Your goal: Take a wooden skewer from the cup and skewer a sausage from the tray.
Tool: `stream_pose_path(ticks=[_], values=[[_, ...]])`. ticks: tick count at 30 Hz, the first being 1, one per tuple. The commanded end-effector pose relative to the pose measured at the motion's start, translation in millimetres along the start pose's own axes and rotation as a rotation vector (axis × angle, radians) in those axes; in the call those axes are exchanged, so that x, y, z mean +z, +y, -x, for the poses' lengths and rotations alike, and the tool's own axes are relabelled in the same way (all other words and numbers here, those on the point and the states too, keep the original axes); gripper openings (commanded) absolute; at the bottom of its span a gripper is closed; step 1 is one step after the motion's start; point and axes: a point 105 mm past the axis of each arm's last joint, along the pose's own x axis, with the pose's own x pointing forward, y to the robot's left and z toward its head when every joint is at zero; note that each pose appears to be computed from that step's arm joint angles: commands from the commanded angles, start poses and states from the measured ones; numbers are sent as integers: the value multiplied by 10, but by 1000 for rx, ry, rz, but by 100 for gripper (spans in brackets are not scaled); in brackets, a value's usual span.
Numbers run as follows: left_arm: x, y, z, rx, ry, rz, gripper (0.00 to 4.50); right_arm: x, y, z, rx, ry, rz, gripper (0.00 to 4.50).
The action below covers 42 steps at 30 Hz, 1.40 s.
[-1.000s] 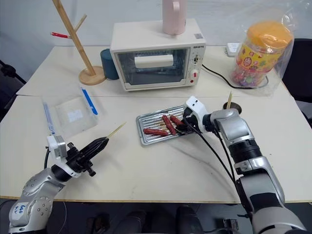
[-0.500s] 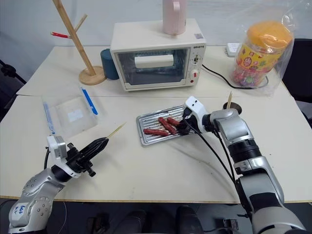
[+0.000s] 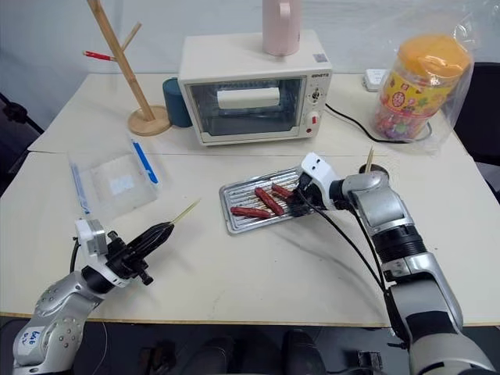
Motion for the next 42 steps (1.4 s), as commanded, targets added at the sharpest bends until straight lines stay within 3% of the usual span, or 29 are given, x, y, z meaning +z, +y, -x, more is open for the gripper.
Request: stream_pose_path(ticks=[1, 5, 11, 16, 28, 42], values=[[98, -40, -5, -31, -9, -53, 0, 353, -14, 232, -7, -123, 224, 50], [133, -65, -45, -81, 3, -58, 0, 559, 125, 332, 22, -228, 357, 50], [243, -311, -110, -316, 98, -25, 0, 713, 364, 448, 0, -307, 686, 50], [343, -409, -164, -446, 172, -24, 0, 707, 492, 488, -18, -329, 853, 50], [434, -406, -260, -536, 193, -54, 0, 570, 698, 530, 44, -326, 876, 50], [372, -436, -387, -554, 168, -52, 0, 507, 780, 508, 83, -318, 868, 50]])
